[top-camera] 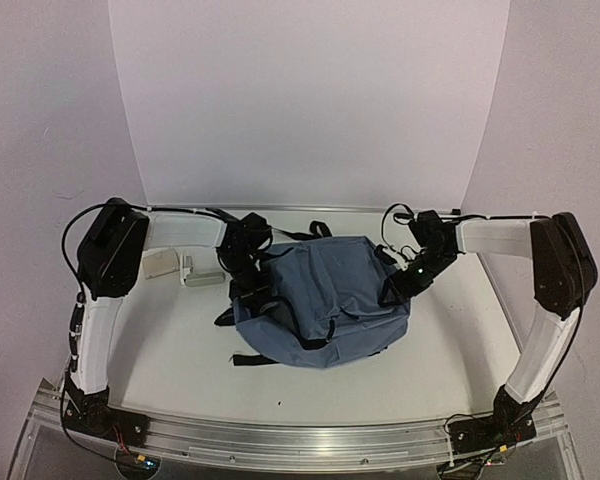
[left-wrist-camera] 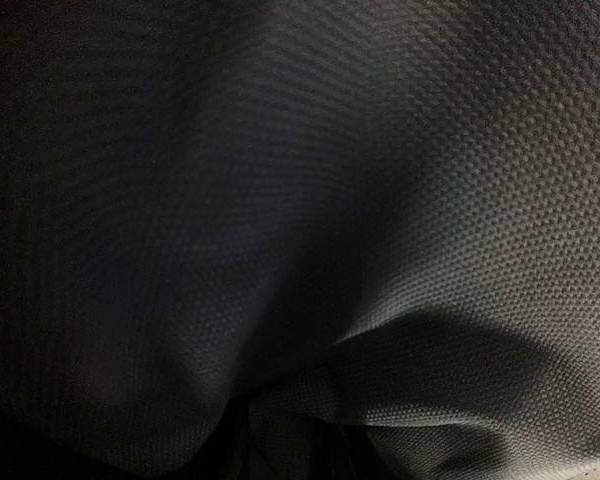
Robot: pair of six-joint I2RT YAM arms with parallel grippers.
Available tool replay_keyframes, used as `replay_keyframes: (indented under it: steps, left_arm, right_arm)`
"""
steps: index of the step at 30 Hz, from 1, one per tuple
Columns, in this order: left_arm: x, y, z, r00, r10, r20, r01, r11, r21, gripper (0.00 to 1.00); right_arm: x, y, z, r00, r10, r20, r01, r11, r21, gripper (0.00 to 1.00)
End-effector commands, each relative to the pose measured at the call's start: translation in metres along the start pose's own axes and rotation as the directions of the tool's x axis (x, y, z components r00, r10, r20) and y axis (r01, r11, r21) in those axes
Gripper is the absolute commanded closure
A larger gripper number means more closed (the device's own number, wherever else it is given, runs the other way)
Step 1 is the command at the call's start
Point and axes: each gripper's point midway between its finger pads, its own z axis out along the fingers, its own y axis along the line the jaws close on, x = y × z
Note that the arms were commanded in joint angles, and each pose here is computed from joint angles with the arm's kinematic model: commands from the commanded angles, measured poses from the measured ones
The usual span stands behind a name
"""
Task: Pack the student bag
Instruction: Adjust the student bag at the center of the board.
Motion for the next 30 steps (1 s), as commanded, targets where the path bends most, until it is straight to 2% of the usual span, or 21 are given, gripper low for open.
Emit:
replay_keyframes:
  steps: [1,2,4,6,9,11,13,15,17,22,26,30]
  left_arm:
    - [-0.092,-0.009,-0.039,0.981,0.008,0.193,-0.021,0.997,0.069,0.76]
    - [-0.1,-0.011,-0.048,0.978,0.006,0.208,-0.023,0.997,0.079,0.73]
    - [-0.106,-0.018,-0.074,0.966,0.05,0.255,-0.071,0.995,0.075,0.63]
    - [-0.098,-0.02,-0.096,0.956,0.096,0.278,-0.11,0.993,0.035,0.56]
    - [-0.066,-0.033,-0.129,0.917,0.203,0.343,-0.218,0.976,0.006,0.48]
    - [-0.04,-0.051,-0.158,0.872,0.266,0.412,-0.302,0.953,0.024,0.44]
    - [-0.006,-0.07,-0.165,0.835,0.352,0.424,-0.403,0.914,0.036,0.43]
    - [0.022,-0.085,-0.156,0.814,0.43,0.392,-0.476,0.879,0.024,0.43]
    - [0.041,-0.093,-0.138,0.817,0.469,0.335,-0.504,0.864,0.021,0.46]
    - [0.072,-0.113,-0.093,0.798,0.557,0.231,-0.566,0.824,-0.029,0.52]
    - [0.088,-0.118,-0.056,0.789,0.597,0.147,-0.588,0.802,-0.1,0.55]
    - [0.086,-0.119,-0.039,0.798,0.585,0.149,-0.569,0.811,-0.138,0.6]
  right_arm:
    - [0.009,0.015,-0.023,1.0,-0.003,-0.005,0.002,1.0,-0.03,0.29]
    - [0.004,0.017,-0.027,1.0,0.002,0.01,-0.002,0.999,-0.033,0.29]
    - [-0.005,0.018,-0.034,1.0,0.006,0.029,-0.004,0.999,-0.036,0.3]
    - [-0.017,0.022,-0.046,0.998,0.002,0.061,0.0,0.999,-0.039,0.3]
    - [-0.035,0.034,-0.069,0.991,0.0,0.135,0.009,0.998,-0.064,0.3]
    - [-0.043,0.046,-0.083,0.984,0.008,0.178,0.011,0.994,-0.107,0.3]
    - [-0.044,0.053,-0.088,0.981,0.013,0.194,0.013,0.991,-0.133,0.3]
    - [-0.039,0.055,-0.085,0.983,0.003,0.184,0.022,0.991,-0.132,0.3]
    - [-0.032,0.049,-0.075,0.989,-0.001,0.151,0.018,0.994,-0.108,0.31]
    - [-0.016,0.031,-0.064,0.996,-0.018,0.084,0.02,1.0,-0.016,0.3]
    - [-0.004,0.025,-0.06,0.999,-0.02,0.046,0.019,1.0,0.025,0.28]
    - [0.01,0.015,-0.05,1.0,-0.003,-0.01,0.003,0.998,0.058,0.27]
